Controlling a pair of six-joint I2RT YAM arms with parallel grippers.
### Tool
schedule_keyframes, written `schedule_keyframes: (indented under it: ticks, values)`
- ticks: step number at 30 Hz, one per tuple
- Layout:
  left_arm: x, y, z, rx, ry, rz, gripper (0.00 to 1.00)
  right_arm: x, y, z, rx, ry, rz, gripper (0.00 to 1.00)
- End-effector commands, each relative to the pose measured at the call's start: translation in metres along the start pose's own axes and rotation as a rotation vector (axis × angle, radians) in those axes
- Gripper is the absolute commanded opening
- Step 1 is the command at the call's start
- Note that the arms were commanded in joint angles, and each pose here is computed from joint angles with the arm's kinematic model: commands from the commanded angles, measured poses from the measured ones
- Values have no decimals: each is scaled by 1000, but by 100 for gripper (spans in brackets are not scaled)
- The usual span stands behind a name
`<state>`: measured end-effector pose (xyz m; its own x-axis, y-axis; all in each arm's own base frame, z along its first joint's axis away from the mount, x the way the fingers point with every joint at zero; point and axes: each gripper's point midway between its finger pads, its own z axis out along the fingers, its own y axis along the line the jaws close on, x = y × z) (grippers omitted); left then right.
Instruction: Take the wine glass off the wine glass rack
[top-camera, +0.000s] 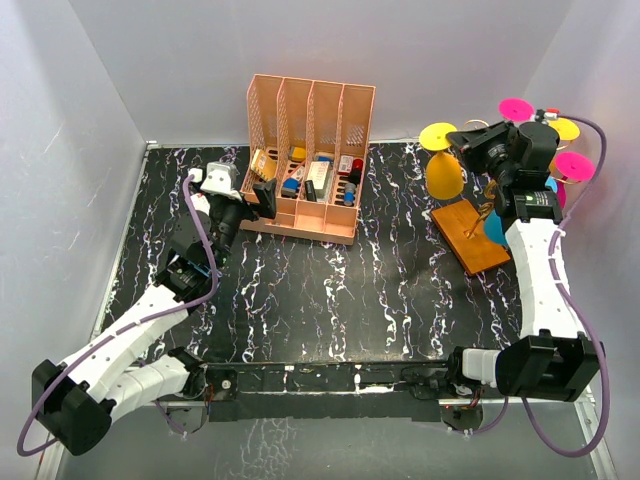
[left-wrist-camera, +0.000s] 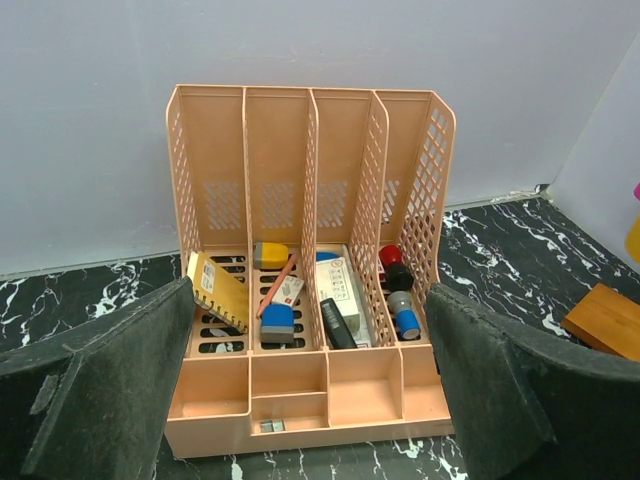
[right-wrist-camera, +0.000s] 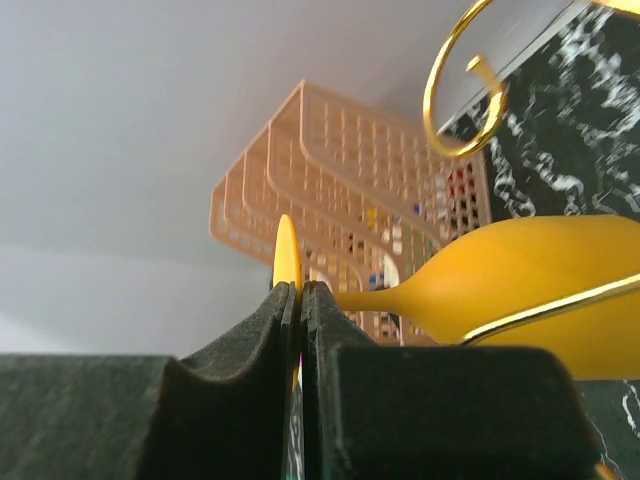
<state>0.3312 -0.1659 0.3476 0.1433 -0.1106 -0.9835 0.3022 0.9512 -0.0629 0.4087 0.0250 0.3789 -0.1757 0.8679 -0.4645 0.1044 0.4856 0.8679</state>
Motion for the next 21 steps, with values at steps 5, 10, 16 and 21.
schedule_keyframes:
  ticks: [5,10,16,21]
  values:
    - [-8,-2,4,-2,-14,6,97,36,70,-35,-440,203,-285,8]
    - [-8,-3,4,1,1,6,97,68,101,-57,-654,320,-328,8]
    - [0,-2,10,-11,46,16,97,115,122,-71,-781,468,-385,8]
    - [26,5,16,-78,146,11,97,127,117,-77,-796,491,-401,8]
